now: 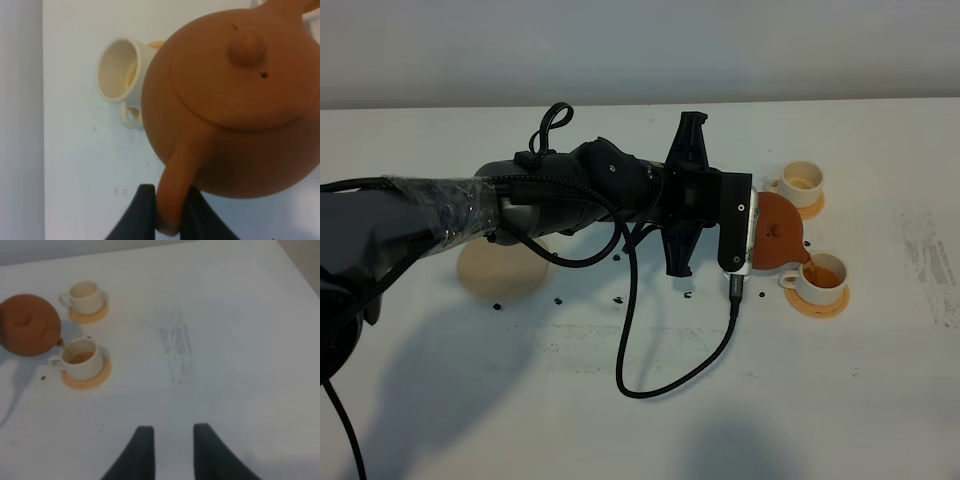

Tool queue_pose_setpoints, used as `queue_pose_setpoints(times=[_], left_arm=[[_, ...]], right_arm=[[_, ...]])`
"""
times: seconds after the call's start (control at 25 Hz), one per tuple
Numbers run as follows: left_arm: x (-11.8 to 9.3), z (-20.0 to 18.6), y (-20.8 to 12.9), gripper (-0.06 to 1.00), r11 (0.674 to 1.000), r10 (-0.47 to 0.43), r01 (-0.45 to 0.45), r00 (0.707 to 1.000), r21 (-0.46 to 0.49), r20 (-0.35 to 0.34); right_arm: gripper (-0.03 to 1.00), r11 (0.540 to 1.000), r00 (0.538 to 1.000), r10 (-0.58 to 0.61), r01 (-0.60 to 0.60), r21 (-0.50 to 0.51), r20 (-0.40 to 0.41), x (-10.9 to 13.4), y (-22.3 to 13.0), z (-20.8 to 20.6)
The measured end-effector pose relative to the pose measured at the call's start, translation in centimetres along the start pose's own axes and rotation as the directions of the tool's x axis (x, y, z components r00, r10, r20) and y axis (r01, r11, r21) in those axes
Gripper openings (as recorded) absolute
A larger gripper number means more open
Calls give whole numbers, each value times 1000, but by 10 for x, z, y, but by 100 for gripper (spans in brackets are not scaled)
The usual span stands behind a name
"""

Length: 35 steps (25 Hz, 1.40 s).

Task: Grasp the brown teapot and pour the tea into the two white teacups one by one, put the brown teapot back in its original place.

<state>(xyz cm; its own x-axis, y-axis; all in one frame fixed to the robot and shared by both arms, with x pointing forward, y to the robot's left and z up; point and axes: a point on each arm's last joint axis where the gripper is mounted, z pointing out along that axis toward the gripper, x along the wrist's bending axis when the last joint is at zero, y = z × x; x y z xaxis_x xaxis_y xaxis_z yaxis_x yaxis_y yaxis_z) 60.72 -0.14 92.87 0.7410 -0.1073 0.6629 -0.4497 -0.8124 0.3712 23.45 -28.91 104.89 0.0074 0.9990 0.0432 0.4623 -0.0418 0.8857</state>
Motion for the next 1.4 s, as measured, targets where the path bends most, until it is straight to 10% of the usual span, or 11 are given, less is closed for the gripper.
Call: queue_pose_setpoints(times=[1.4], left_arm=[[6,-1,2,8,1000,26,-26,999,1,-20]], right_arm=[[22,1000,1000,0,0,0,0,0,0,0]])
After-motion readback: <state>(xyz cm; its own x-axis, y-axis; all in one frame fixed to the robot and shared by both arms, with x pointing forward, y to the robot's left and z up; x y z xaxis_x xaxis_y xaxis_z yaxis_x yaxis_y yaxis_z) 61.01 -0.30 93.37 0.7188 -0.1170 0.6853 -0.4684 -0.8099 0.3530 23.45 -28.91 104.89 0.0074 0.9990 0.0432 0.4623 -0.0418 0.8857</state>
